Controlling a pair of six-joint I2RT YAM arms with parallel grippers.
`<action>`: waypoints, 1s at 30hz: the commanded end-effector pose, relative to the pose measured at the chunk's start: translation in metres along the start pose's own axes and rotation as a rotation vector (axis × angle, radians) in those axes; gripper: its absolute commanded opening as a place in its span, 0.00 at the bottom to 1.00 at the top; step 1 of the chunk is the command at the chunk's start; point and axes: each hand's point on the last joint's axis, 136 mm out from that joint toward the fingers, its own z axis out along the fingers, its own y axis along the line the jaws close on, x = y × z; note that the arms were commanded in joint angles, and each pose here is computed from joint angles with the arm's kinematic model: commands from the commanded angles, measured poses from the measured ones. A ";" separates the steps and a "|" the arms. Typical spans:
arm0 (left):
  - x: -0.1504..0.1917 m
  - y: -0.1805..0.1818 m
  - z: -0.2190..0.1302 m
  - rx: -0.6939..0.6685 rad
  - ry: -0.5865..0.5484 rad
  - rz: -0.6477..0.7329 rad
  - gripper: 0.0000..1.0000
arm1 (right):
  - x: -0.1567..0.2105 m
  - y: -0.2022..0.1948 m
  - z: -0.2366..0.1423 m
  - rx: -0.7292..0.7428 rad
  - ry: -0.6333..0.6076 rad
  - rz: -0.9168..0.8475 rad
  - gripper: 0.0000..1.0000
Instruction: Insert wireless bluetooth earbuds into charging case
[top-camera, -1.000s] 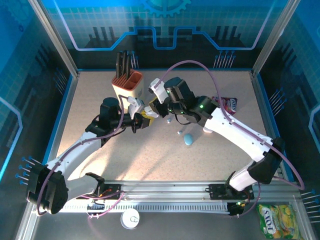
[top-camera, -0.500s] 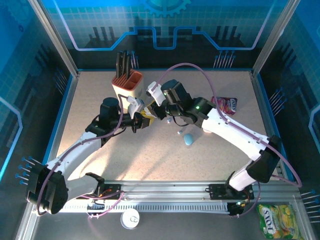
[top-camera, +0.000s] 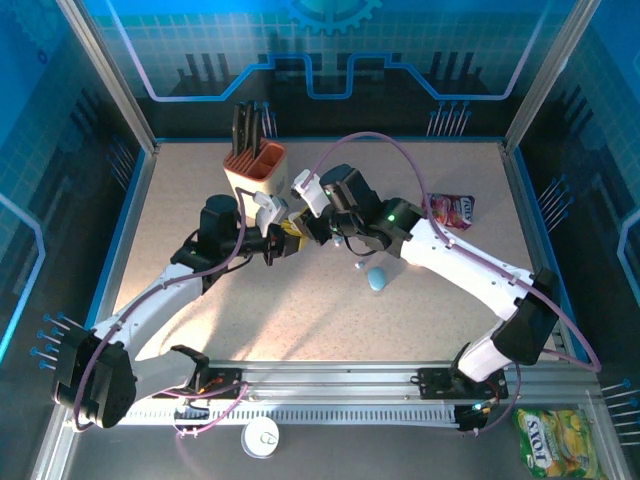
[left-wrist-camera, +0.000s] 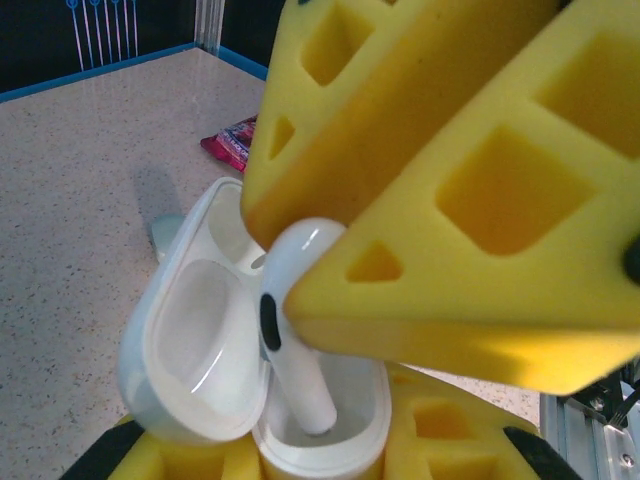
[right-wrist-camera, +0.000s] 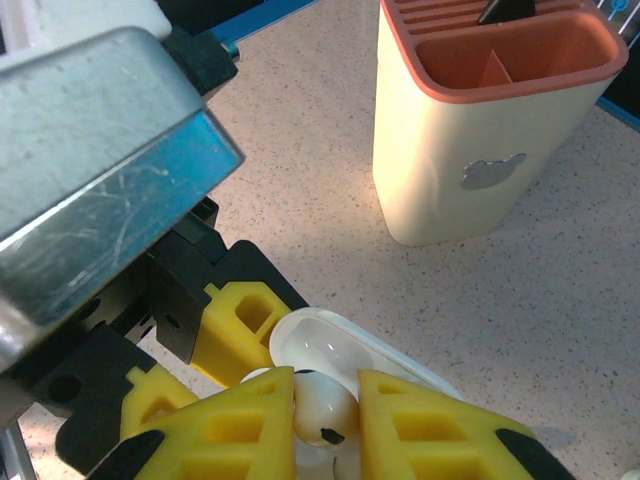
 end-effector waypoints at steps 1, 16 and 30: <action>-0.022 -0.007 -0.001 0.020 -0.048 0.039 0.15 | 0.009 0.013 0.008 -0.049 0.025 0.003 0.20; -0.017 -0.006 -0.003 0.009 -0.044 0.059 0.15 | -0.001 -0.008 -0.010 -0.031 -0.025 0.097 0.35; -0.005 -0.004 -0.001 0.005 -0.017 0.118 0.16 | -0.008 -0.053 -0.042 -0.063 -0.146 0.284 0.38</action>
